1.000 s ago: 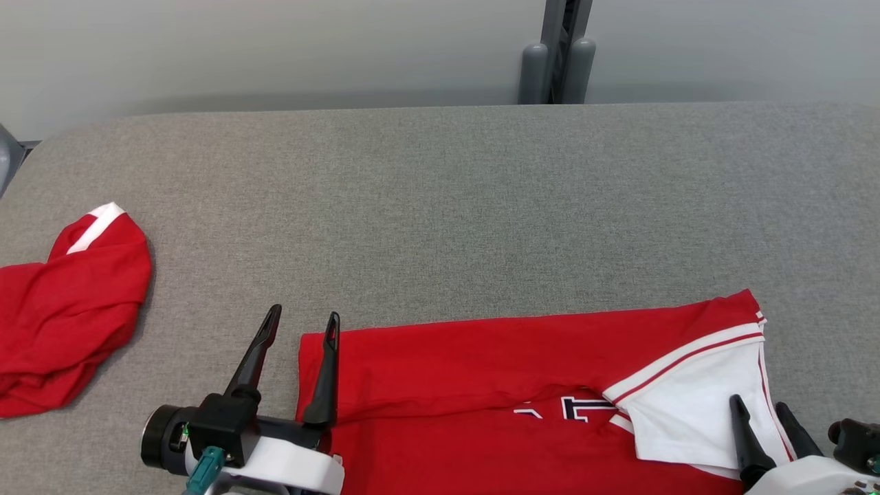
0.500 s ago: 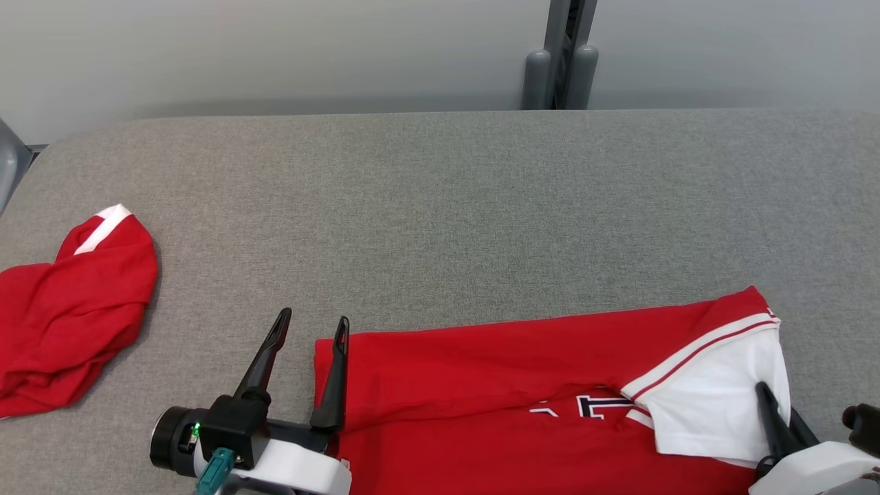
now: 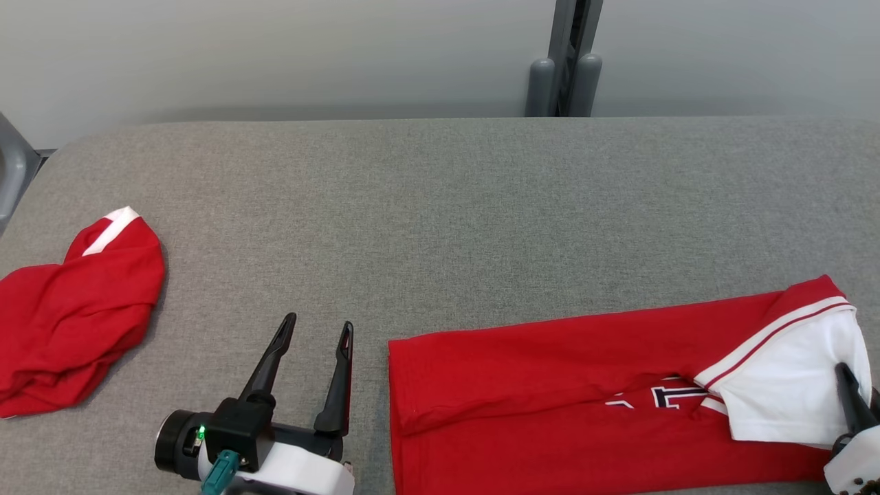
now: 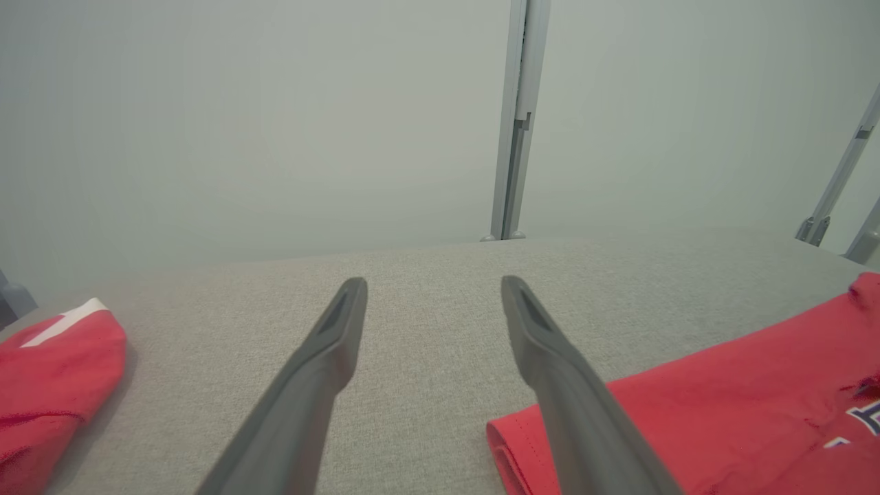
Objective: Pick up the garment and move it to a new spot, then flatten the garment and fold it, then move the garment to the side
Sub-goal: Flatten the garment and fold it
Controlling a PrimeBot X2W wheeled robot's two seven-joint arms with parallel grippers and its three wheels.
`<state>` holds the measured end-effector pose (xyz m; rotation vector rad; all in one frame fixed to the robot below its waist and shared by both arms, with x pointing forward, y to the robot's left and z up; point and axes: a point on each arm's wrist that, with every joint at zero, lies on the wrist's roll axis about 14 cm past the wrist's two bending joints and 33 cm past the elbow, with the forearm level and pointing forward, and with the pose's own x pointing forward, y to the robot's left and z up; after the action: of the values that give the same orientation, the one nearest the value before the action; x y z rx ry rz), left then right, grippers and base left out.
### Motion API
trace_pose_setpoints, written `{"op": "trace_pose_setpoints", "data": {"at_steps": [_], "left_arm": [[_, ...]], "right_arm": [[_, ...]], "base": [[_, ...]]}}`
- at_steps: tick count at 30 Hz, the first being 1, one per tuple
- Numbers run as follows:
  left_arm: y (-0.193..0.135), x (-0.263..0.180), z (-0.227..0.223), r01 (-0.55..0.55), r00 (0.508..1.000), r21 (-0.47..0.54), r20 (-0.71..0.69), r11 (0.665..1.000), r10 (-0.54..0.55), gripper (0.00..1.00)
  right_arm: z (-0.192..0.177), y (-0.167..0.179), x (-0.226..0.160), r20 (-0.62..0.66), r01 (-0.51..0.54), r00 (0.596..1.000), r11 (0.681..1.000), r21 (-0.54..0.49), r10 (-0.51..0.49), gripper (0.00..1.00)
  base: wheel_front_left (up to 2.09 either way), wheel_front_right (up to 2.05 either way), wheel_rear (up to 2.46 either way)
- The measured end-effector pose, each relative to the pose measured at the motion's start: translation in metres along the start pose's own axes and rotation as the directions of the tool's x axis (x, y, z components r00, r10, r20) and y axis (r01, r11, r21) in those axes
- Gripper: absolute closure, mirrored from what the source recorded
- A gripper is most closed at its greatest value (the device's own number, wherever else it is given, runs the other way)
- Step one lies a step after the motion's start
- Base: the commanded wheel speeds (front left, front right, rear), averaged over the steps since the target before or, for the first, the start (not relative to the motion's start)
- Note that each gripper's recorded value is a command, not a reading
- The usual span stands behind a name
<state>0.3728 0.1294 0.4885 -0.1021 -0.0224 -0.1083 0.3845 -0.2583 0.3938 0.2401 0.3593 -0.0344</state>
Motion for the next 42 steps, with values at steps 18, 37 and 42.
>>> {"op": "trace_pose_setpoints", "data": {"at_steps": [18,37,42], "left_arm": [[-0.01,-0.011,0.012,0.018,0.999,-0.005,0.034,1.0,-0.018,0.0],[0.039,-0.001,0.033,-0.107,0.989,-0.005,0.099,0.994,0.107,0.0],[0.057,0.002,0.029,-0.154,0.984,-0.021,0.084,0.988,0.156,0.0]], "right_arm": [[0.032,0.08,-0.03,0.02,-0.25,0.968,0.963,0.102,0.249,1.0],[0.03,0.212,-0.058,0.011,-0.488,0.846,0.766,0.419,0.533,1.0],[-0.005,0.261,-0.059,-0.078,-0.516,0.763,0.678,0.523,0.641,1.0]], "base": [[0.0,0.0,0.0],[0.0,0.0,0.0],[0.0,0.0,0.0]]}}
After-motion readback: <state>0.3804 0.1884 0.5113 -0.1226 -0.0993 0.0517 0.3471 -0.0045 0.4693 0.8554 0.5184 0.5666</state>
